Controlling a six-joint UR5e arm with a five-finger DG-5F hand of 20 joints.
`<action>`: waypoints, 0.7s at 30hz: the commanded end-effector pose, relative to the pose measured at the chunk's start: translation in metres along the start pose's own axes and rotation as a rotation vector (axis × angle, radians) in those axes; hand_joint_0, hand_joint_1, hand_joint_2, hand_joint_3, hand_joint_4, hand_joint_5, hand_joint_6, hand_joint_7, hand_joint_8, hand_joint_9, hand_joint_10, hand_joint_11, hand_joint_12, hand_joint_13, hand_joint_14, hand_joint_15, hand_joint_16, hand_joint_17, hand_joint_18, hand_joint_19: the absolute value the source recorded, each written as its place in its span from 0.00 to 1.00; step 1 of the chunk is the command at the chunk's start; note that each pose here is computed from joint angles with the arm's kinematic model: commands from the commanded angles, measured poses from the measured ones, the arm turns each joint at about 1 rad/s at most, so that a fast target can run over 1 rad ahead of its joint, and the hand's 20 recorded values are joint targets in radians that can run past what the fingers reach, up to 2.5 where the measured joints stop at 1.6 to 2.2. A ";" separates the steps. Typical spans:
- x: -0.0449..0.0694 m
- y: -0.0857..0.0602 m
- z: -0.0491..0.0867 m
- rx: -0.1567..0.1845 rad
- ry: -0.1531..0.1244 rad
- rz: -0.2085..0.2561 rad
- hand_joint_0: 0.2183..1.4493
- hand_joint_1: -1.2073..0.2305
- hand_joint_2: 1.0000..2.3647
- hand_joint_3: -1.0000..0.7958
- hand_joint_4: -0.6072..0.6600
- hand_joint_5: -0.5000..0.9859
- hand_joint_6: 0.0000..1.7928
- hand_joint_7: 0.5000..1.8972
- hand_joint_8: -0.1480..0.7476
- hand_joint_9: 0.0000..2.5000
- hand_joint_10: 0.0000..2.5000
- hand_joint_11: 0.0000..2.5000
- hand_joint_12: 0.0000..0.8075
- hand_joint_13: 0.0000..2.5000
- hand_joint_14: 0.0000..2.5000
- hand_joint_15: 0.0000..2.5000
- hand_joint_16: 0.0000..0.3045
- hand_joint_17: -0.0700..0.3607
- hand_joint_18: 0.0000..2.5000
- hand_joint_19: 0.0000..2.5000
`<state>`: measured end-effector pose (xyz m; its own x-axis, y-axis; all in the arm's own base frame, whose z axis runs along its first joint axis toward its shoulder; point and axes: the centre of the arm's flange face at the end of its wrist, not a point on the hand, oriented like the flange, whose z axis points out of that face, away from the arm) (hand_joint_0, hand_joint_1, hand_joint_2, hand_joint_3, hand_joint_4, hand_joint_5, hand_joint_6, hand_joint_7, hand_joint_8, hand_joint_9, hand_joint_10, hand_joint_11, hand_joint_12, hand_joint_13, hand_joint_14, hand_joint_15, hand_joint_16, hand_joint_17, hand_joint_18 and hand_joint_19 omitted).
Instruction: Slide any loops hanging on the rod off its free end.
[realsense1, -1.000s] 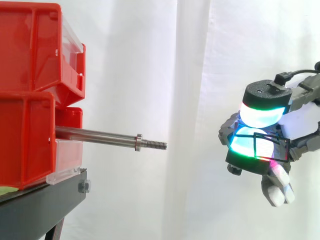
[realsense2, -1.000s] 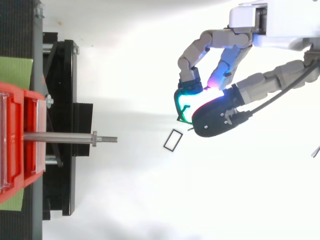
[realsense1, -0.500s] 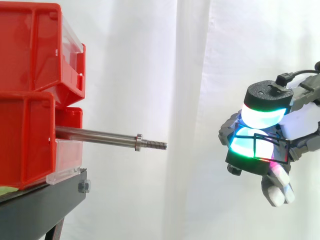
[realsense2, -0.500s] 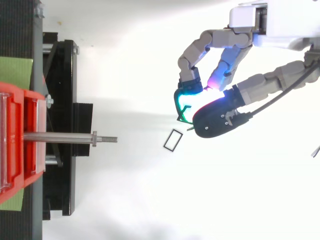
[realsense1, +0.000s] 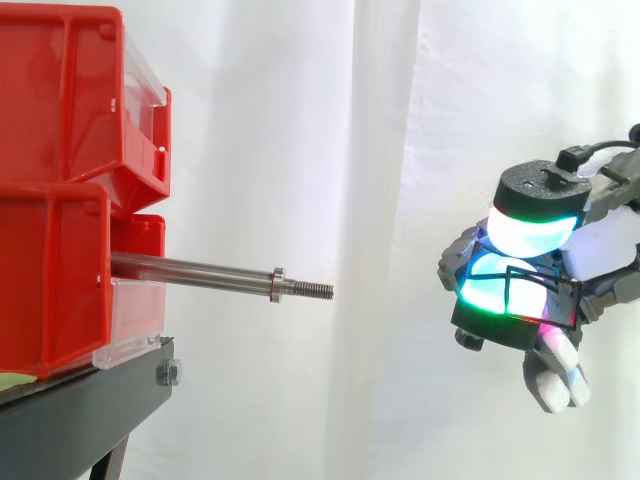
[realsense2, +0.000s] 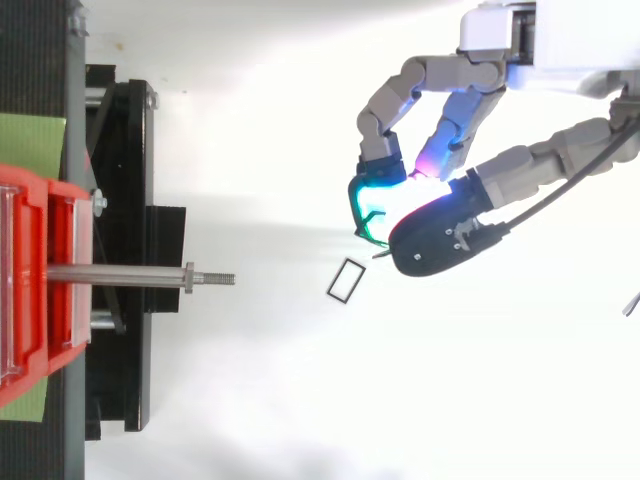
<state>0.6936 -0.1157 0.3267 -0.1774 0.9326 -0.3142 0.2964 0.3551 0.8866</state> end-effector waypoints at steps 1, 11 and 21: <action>-0.001 0.002 -0.002 -0.003 -0.001 -0.026 0.32 0.32 0.01 0.41 0.45 0.21 0.50 0.33 0.45 0.40 0.01 0.18 0.33 0.36 0.00 0.09 0.13 0.37 0.35 0.17; 0.000 0.013 -0.015 0.020 0.009 -0.095 0.34 0.33 0.01 0.37 0.44 0.20 0.50 0.32 0.44 0.41 0.01 0.19 0.33 0.36 0.00 0.09 0.13 0.37 0.35 0.18; 0.004 0.013 -0.014 0.029 -0.001 -0.103 0.34 0.33 0.01 0.37 0.44 0.20 0.50 0.31 0.44 0.41 0.01 0.19 0.32 0.36 0.00 0.09 0.13 0.37 0.35 0.18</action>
<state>0.6835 -0.1096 0.3427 -0.2092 0.8912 -0.4025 0.3015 0.4504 0.8404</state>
